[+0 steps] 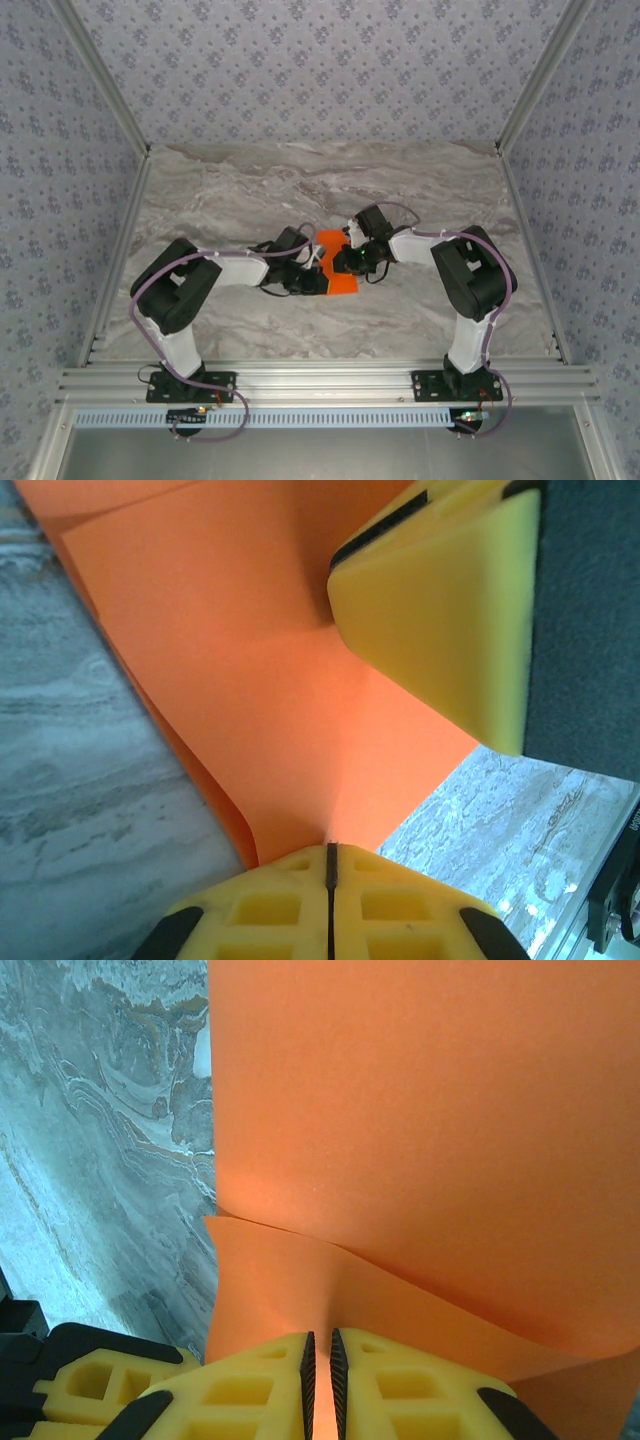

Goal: Fold a paper plane with a square sheet of paper (fold left side to right side)
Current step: Fold the triangle a second time at the center of the table.

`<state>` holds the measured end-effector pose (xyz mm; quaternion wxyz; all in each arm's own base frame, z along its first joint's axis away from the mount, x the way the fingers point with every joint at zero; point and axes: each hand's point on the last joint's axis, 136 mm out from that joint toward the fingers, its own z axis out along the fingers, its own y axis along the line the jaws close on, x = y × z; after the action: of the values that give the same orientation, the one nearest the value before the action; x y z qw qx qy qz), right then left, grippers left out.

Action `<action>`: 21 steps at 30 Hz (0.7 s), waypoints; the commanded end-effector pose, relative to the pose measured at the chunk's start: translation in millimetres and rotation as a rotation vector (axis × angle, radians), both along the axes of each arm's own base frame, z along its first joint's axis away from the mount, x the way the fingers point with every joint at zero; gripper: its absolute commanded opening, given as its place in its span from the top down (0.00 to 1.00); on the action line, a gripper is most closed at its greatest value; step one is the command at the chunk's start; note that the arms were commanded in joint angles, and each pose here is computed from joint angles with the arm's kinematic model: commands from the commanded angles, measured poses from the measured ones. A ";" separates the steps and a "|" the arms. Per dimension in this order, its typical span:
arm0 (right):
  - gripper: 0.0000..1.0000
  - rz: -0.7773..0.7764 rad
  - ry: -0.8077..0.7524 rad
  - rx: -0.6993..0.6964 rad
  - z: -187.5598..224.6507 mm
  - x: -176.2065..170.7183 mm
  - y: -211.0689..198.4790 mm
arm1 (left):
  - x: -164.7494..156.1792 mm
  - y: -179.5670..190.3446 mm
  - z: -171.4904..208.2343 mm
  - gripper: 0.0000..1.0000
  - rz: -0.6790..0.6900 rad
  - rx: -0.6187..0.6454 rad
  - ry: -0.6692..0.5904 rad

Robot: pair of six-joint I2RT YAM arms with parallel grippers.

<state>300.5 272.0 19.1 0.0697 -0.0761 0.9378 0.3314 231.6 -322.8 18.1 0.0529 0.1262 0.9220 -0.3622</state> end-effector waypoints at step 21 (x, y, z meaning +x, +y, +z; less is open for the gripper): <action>0.85 0.006 0.064 -0.097 -20.8 -14.2 -12.1 | -3.0 -5.9 34.8 0.93 -0.009 -0.024 -0.036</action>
<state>297.0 273.4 19.3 0.0633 -0.0795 0.9385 0.3301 218.7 -317.2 45.2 0.0622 0.1302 0.9209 -0.3620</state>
